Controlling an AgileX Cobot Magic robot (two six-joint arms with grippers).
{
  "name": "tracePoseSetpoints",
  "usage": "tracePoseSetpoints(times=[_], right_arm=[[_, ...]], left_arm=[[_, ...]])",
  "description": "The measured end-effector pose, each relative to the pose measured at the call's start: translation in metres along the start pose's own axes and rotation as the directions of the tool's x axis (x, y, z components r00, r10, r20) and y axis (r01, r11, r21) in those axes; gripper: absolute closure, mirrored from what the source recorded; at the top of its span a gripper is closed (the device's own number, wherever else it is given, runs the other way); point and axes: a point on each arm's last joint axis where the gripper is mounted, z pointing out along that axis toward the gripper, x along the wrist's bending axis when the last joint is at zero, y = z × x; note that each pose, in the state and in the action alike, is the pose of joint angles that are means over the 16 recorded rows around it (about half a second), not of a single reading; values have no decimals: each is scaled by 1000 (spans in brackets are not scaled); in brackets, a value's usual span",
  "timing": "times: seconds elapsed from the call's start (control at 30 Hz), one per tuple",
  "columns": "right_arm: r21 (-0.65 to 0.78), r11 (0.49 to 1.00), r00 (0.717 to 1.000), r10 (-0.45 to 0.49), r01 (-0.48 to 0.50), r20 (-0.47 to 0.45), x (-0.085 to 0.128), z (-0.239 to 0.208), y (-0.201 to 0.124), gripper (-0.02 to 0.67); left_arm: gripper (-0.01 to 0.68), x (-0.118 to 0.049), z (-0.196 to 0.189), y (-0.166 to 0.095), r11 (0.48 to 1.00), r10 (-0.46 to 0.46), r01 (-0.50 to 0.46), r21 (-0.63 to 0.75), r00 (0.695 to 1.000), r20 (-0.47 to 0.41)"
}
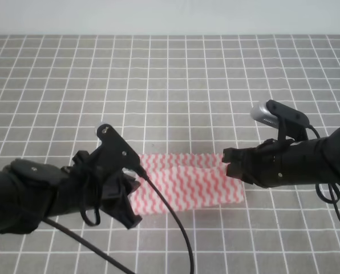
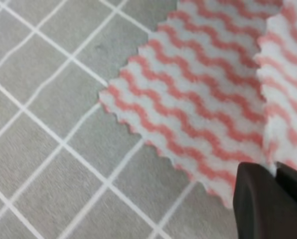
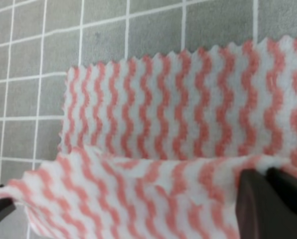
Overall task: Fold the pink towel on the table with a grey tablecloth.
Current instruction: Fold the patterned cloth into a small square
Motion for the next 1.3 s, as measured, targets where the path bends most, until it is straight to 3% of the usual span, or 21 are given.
tracePoseSetpoints(times=[0.37,1.3], right_arm=[[-9,1000,1000,10,-10,9,-1,5,3,664],[-5,999,997,46,-46,59,-17,23,8,664]], left_arm=[[675,8,7,10,1000,25,-25,-8,999,-34],[675,14,33,5,998,27,-24,52,999,-42]])
